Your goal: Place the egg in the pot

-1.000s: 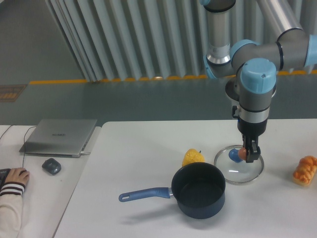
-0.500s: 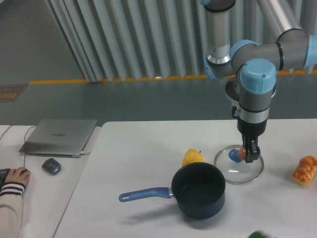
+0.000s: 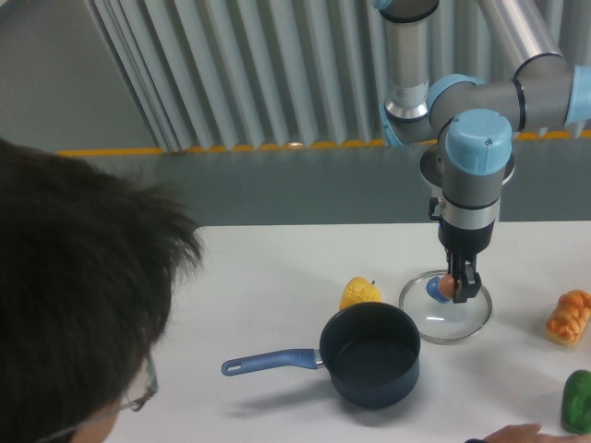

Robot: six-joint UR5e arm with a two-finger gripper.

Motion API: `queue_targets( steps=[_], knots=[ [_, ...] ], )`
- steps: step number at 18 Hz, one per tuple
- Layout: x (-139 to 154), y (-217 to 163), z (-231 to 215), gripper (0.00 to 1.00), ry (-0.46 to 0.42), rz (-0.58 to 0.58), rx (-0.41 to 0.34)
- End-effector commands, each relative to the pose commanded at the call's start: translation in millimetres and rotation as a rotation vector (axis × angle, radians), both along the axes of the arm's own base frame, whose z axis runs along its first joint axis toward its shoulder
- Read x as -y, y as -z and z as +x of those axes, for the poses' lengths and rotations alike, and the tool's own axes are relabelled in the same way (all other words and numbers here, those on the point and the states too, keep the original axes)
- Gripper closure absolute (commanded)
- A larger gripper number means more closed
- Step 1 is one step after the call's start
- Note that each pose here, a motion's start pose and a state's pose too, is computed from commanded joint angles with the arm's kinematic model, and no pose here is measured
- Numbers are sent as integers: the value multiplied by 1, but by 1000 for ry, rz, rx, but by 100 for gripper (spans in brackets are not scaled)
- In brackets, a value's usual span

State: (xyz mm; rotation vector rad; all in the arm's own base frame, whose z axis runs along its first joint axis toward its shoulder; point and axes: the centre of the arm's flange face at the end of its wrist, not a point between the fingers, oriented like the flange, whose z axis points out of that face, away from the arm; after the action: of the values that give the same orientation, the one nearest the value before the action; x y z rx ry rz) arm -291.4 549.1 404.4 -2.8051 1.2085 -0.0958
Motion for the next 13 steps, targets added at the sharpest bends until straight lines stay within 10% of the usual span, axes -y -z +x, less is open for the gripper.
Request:
queue_targets(
  steps=[13],
  knots=[
    [-63,11,67,78,-158,69,-44]
  ],
)
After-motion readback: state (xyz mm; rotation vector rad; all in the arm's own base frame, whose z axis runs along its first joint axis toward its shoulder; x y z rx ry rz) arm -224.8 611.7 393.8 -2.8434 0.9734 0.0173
